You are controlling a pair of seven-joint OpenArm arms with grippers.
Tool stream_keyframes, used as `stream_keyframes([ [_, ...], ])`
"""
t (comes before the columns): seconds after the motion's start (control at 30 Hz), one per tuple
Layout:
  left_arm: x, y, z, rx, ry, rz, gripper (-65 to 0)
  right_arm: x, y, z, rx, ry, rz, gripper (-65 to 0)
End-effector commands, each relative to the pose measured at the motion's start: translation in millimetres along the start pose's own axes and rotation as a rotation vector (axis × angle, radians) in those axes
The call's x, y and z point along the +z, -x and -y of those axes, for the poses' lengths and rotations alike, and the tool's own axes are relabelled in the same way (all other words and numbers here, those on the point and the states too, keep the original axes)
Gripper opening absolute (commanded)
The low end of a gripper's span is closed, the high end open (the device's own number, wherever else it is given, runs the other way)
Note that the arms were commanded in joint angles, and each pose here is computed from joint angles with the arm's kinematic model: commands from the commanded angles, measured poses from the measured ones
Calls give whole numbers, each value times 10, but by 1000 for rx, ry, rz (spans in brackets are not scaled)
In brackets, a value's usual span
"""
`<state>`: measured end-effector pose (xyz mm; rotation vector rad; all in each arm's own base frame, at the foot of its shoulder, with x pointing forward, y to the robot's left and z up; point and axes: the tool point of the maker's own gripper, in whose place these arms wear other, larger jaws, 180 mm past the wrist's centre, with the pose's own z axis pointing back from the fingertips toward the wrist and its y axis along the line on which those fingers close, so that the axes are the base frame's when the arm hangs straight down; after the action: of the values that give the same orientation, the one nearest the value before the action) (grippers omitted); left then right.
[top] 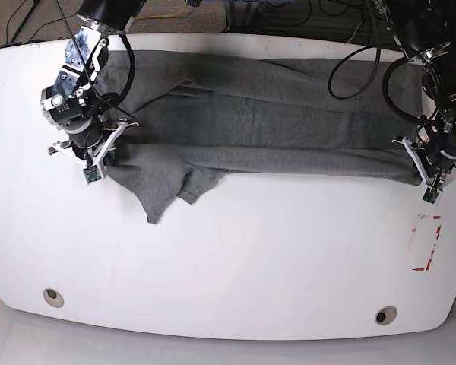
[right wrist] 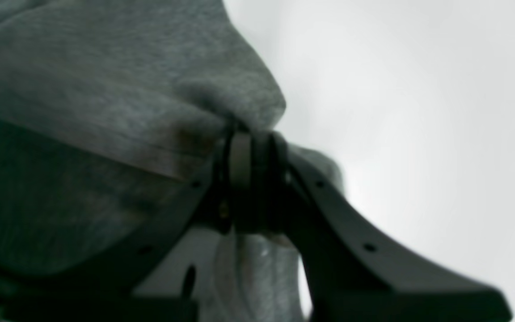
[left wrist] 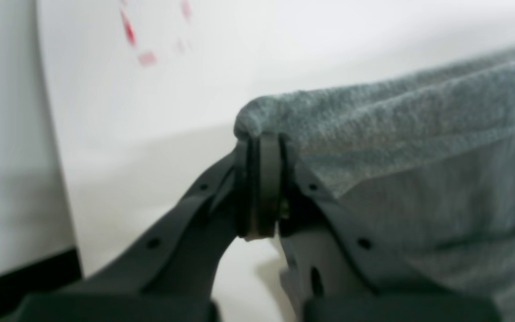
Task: Layout the t-shirt on the table in an organized manner, then fold the t-shirt properly
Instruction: 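Lift the hem with both grippers and fold it over toward the collar, then lay the folded hem down and open the right gripper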
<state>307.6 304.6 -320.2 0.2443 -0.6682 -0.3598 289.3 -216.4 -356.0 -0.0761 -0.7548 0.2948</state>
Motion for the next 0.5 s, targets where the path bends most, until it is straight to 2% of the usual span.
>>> stream_keyframes([
  [0.0, 62, -46, -75, -16, -23, 22, -646, 57, -90, 47, 7, 15, 41, -588],
  [0.47, 103, 279, -125, 9, -39, -45, -646, 71, 77, -10, 5, 3, 5, -588],
])
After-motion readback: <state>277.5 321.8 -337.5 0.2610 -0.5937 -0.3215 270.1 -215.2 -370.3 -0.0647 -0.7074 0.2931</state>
